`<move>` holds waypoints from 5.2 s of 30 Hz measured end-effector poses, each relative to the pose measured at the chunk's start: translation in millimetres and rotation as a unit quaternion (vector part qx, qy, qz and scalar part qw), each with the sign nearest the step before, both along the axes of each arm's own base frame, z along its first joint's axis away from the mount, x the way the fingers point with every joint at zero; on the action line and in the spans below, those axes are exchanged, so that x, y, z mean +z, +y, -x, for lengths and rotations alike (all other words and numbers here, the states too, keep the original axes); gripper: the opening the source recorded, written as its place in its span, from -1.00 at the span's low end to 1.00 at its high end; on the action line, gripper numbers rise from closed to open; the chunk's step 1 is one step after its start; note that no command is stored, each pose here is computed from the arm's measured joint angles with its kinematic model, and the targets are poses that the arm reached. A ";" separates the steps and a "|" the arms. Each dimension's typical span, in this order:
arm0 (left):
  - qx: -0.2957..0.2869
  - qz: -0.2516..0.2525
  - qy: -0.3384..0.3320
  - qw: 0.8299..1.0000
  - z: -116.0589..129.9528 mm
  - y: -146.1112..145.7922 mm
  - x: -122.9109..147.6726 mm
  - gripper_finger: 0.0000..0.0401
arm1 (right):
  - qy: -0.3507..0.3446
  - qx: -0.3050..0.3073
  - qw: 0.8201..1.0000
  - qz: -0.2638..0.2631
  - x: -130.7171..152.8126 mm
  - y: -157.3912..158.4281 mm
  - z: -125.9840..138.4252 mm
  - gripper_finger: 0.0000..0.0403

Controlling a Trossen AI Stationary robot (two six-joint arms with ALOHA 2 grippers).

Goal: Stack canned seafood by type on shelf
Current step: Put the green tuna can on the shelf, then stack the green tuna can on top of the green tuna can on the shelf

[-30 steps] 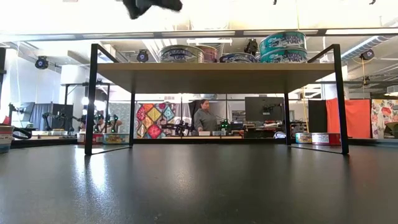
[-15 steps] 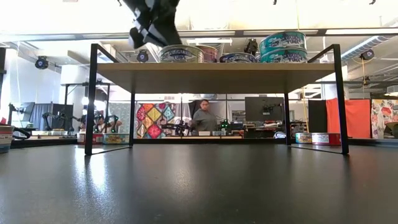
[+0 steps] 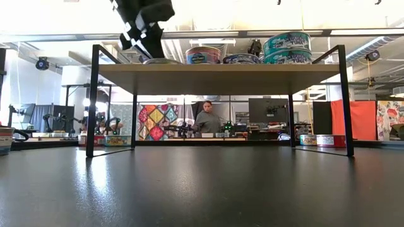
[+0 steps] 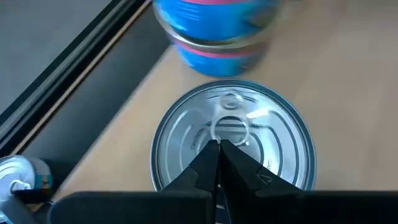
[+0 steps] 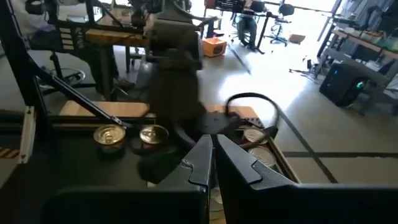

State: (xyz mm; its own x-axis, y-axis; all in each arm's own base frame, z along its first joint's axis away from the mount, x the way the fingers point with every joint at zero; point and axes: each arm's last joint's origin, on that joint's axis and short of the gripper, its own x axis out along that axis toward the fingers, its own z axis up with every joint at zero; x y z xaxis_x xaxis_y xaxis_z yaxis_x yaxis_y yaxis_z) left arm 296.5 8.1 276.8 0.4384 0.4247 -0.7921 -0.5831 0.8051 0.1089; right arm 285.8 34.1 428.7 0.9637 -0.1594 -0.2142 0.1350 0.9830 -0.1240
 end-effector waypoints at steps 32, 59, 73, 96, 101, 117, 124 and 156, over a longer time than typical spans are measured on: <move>0.116 0.157 -0.036 0.980 34.8 33.4 42.3 -1.00 | 0.015 0.026 0.999 -0.024 -6.3 20.8 2.6 -0.94; 0.139 0.145 -0.114 0.973 9.9 41.3 34.5 -1.00 | 0.036 0.027 0.999 -0.026 -10.8 22.7 3.5 -0.94; 0.201 0.087 -0.060 0.974 11.6 65.5 19.6 -1.00 | 0.043 0.038 0.998 0.003 -11.3 23.4 3.8 -0.94; 0.126 0.093 0.009 0.988 30.9 15.1 65.5 -1.00 | 0.049 0.081 0.995 0.023 -11.8 25.3 3.8 -0.94; 0.101 0.104 0.029 0.989 25.7 14.9 49.5 -1.00 | 0.047 0.072 0.996 -0.027 -13.3 28.7 2.3 -0.94; 0.075 0.095 -0.006 0.993 2.2 21.2 28.3 -1.00 | 0.068 0.085 0.990 -0.089 -30.4 69.7 -6.1 -0.94; 0.086 0.097 0.011 0.991 7.8 21.6 28.2 -1.00 | 0.068 0.096 0.988 -0.101 -30.3 78.3 -2.9 -0.94; -0.090 -0.044 -0.181 0.978 63.0 -55.2 136.5 -1.00 | 0.114 0.016 0.968 -0.223 -70.8 138.0 -7.6 -0.94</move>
State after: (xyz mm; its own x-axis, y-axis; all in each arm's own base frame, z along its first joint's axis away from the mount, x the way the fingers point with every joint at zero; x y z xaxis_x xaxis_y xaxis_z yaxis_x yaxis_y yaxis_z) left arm 233.5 -47.1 413.3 0.7573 0.3750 -0.5346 -0.4463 0.8949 -0.0045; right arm 293.4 172.1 357.9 0.8865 0.0272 -0.4620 0.1224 0.9490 0.2907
